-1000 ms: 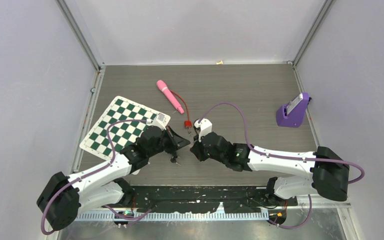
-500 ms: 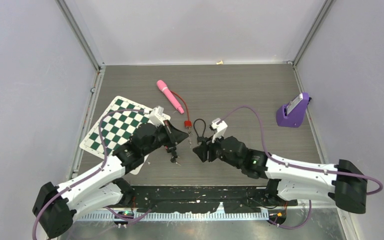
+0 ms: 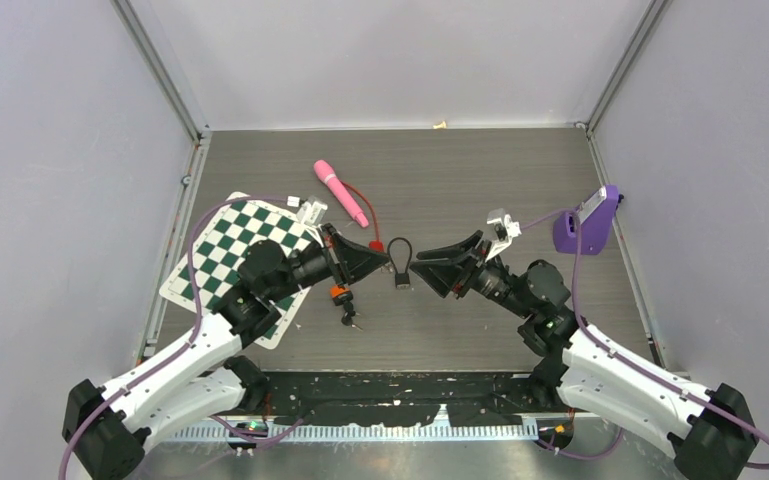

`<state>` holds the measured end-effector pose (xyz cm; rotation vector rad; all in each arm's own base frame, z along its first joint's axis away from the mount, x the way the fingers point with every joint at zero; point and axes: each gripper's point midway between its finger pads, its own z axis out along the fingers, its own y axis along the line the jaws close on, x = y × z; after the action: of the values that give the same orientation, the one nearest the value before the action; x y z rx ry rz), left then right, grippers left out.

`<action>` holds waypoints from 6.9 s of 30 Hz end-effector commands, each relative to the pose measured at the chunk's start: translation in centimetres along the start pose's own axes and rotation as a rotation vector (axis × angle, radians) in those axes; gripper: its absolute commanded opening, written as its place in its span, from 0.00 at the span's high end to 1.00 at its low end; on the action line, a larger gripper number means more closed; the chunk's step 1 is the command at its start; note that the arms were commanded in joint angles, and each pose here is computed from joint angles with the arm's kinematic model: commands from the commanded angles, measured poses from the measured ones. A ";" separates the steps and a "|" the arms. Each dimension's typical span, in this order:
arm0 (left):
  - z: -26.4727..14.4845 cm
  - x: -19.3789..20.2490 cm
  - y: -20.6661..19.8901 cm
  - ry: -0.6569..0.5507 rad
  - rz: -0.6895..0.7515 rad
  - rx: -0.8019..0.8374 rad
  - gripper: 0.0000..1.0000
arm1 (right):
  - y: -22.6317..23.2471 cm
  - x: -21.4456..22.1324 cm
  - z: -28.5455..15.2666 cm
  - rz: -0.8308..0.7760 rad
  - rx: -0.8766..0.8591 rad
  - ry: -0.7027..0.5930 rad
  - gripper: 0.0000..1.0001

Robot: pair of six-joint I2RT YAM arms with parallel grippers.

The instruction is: Unlock with the key

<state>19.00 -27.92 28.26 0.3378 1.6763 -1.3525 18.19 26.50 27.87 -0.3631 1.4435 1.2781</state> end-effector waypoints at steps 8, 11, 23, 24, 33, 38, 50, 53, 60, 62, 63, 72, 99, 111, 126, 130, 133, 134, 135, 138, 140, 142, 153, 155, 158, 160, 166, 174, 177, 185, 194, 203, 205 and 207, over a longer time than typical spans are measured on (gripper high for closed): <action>-0.4 -5.1 -8.8 -0.101 0.051 0.373 1.00 | 8.2 -5.4 0.4 0.021 -0.367 -0.082 0.62; -0.5 -5.3 -9.1 -0.108 0.051 0.378 1.00 | 8.6 -5.6 0.3 0.028 -0.391 -0.080 0.67; -0.6 -5.3 -9.7 -0.097 0.047 0.405 1.00 | 8.9 -5.6 0.7 0.036 -0.413 -0.072 0.74; -0.6 -5.2 -9.7 -0.095 0.046 0.408 1.00 | 8.9 -5.6 0.8 0.037 -0.412 -0.072 0.75; -0.5 -5.1 -10.1 -0.088 0.044 0.421 1.00 | 9.0 -5.5 0.8 0.037 -0.421 -0.066 0.79; -0.5 -4.9 -10.4 -0.075 0.039 0.432 1.00 | 9.0 -5.4 0.8 0.037 -0.423 -0.058 0.81; -0.4 -4.8 -10.6 -0.065 0.036 0.440 1.00 | 8.8 -4.8 1.0 0.040 -0.419 -0.038 0.87; -0.3 -4.6 -10.7 -0.054 0.036 0.446 1.00 | 8.8 -4.8 0.9 0.038 -0.423 -0.036 0.89; -0.2 -4.2 -10.9 -0.019 0.024 0.465 1.00 | 8.9 -4.5 0.9 0.034 -0.431 -0.025 0.92; -0.2 -4.1 -10.9 -0.012 0.022 0.466 1.00 | 8.8 -4.4 0.9 0.035 -0.430 -0.022 0.95; -0.1 -4.1 -10.9 -0.010 0.021 0.463 1.00 | 8.8 -4.3 0.9 0.035 -0.429 -0.021 0.95; 0.7 -4.3 -6.7 -0.032 0.038 0.204 0.58 | 6.0 -3.4 0.6 0.042 -0.275 -0.030 0.95; 2.2 9.0 13.0 0.552 -0.409 -0.804 0.20 | -8.8 3.2 -6.6 0.354 0.375 -0.243 0.95; 5.8 13.5 18.1 0.762 -0.353 -1.089 0.29 | -9.6 4.0 -7.8 0.325 0.423 -0.230 0.95; 7.7 15.7 22.7 0.793 -0.320 -1.243 0.43 | -9.2 4.7 -7.4 0.319 0.396 -0.188 0.95; 7.7 16.3 22.7 0.807 -0.341 -1.244 0.55 | -9.3 4.9 -7.3 0.312 0.403 -0.175 0.95; 7.6 16.2 21.9 0.805 -0.363 -1.222 0.61 | -9.3 5.3 -7.1 0.311 0.401 -0.148 0.95; 7.7 15.9 21.4 0.794 -0.372 -1.205 0.63 | -9.2 5.3 -7.0 0.310 0.400 -0.146 0.95; 7.5 15.7 21.0 0.783 -0.382 -1.195 0.65 | -9.2 5.4 -6.9 0.309 0.398 -0.137 0.95; 7.4 14.5 19.7 0.730 -0.406 -1.162 0.76 | -9.2 5.5 -6.8 0.304 0.399 -0.126 0.95; 7.3 13.9 19.1 0.702 -0.416 -1.155 0.80 | -9.1 5.6 -6.6 0.305 0.395 -0.116 0.95; 7.2 13.3 18.5 0.678 -0.428 -1.147 0.83 | -9.1 5.9 -6.4 0.306 0.392 -0.101 0.95; 5.7 11.4 15.6 0.542 -0.658 -1.088 0.81 | -7.3 6.9 -5.1 0.306 0.292 -0.004 0.95; 5.4 10.6 14.8 0.505 -0.715 -1.060 0.80 | -6.8 7.3 -4.7 0.302 0.260 0.027 0.95; 5.0 9.2 13.6 0.442 -0.777 -1.028 0.79 | -6.1 7.8 -3.9 0.314 0.213 0.060 0.95; 4.6 8.6 12.8 0.407 -0.819 -1.002 0.79 | -5.4 8.1 -3.4 0.327 0.183 0.076 0.95; 4.6 7.4 10.8 0.347 -0.925 -0.906 0.79 | -3.5 8.2 -1.6 0.347 0.111 0.098 0.95; 4.3 6.6 9.9 0.298 -0.963 -0.858 0.81 | -3.3 7.6 -0.9 0.357 0.119 0.074 0.95; 4.4 6.4 9.7 0.291 -0.973 -0.845 0.81 | -3.6 7.7 -0.9 0.361 0.136 0.074 0.95; 4.3 6.3 9.7 0.275 -0.981 -0.838 0.82 | -4.6 8.4 -1.4 0.371 0.187 0.079 0.95; 4.5 6.1 9.4 0.272 -0.985 -0.816 0.83 | -5.2 8.3 -1.7 0.360 0.220 0.068 0.95; 4.6 5.9 9.2 0.268 -0.987 -0.798 0.84 | -5.0 8.4 -1.3 0.371 0.206 0.074 0.95; 4.7 5.8 9.1 0.267 -0.987 -0.794 0.84 | -5.1 8.4 -1.3 0.372 0.207 0.073 0.95; 4.7 5.8 9.1 0.268 -0.989 -0.789 0.84 | -5.1 8.4 -1.3 0.372 0.207 0.070 0.95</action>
<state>24.21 -29.93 15.43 -0.9459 2.6571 -1.0122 18.23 26.65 15.52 -0.0045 1.8281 1.3638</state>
